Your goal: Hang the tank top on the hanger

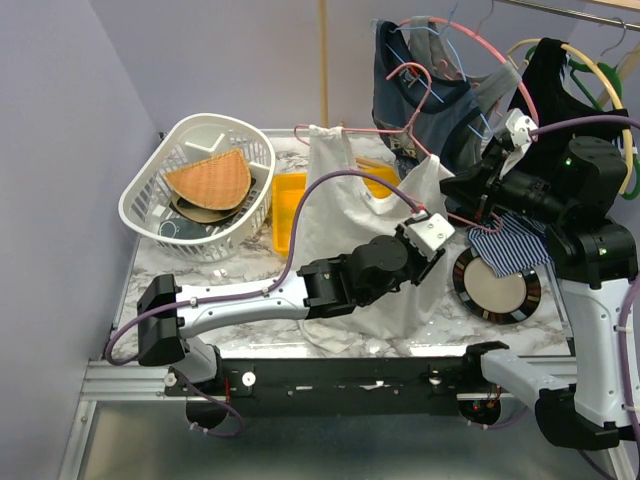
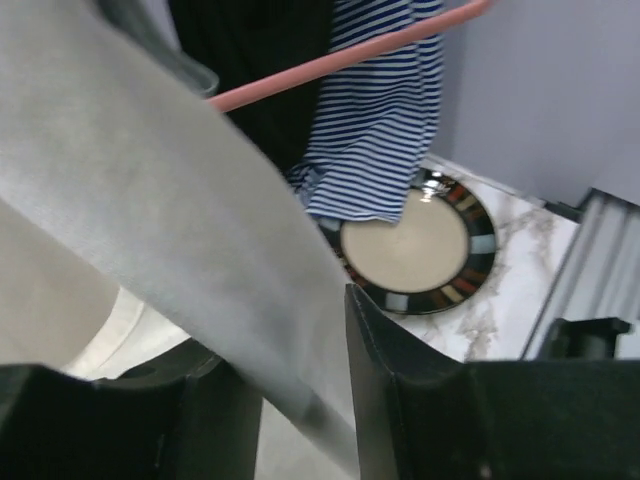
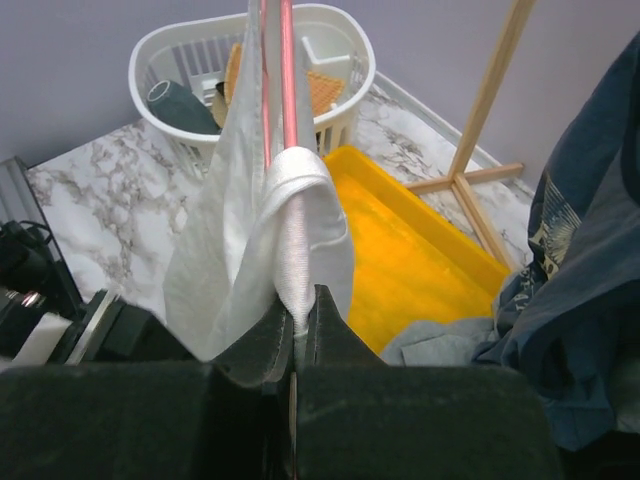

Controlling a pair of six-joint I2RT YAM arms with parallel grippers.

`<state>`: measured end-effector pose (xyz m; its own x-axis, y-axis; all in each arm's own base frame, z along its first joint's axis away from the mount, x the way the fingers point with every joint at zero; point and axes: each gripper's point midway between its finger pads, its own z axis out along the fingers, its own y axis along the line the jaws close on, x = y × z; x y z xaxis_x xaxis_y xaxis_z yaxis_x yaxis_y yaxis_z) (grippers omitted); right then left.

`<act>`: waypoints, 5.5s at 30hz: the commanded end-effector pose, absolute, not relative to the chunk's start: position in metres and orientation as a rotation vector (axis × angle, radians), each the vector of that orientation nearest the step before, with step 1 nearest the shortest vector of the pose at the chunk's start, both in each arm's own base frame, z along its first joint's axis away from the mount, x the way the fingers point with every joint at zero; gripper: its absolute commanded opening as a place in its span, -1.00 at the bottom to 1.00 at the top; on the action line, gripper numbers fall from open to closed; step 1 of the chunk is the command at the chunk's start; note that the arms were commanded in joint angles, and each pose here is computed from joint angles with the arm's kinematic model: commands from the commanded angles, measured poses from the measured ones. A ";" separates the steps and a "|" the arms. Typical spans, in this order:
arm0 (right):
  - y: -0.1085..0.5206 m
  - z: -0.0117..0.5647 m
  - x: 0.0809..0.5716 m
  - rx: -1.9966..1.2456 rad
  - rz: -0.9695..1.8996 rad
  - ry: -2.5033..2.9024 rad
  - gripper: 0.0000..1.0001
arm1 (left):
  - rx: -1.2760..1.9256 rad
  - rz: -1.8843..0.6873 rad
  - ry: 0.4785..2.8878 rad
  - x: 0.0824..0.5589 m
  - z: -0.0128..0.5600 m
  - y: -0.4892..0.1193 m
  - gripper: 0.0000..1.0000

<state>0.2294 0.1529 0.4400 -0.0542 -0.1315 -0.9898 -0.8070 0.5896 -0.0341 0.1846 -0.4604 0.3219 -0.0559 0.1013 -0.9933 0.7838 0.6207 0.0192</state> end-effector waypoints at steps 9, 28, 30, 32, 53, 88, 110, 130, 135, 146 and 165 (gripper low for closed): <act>0.105 0.527 0.274 -0.548 0.368 1.398 -0.99 | 0.625 -0.597 1.374 0.214 0.393 -0.337 0.97; 0.089 0.575 0.269 -0.480 0.334 1.311 -0.99 | 0.682 -0.477 1.726 0.231 0.185 -0.376 0.97; 0.091 0.572 0.265 -0.486 0.340 1.310 -0.99 | 0.669 -0.338 1.742 0.237 0.160 -0.389 0.97; 0.091 0.566 0.266 -0.488 0.342 1.322 -0.99 | 0.640 -0.286 1.719 0.241 0.157 -0.401 0.97; 0.095 0.550 0.264 -0.505 0.372 1.348 -0.99 | 0.391 -0.207 1.736 0.261 0.140 -0.406 -1.00; 0.098 0.546 0.360 -0.578 0.382 1.343 -0.99 | -0.117 -0.433 1.256 0.514 0.485 -0.294 -1.00; 0.134 0.446 0.447 -0.508 0.389 1.554 -0.99 | -0.312 -0.517 1.477 0.646 0.335 -0.265 -1.00; 0.159 0.446 0.517 -0.232 0.300 1.618 -0.99 | -0.112 -0.776 1.617 0.616 0.295 -0.234 0.88; 0.165 0.456 0.507 -0.256 0.326 1.591 -0.99 | -0.046 -0.775 1.619 0.594 0.305 -0.217 0.96; 0.183 0.434 0.482 -0.346 0.399 1.636 -0.99 | -0.067 -0.756 1.591 0.565 0.334 -0.180 0.97; 0.160 0.468 0.464 -0.340 0.259 1.529 -0.99 | 0.024 -0.716 1.587 0.512 0.353 -0.165 0.98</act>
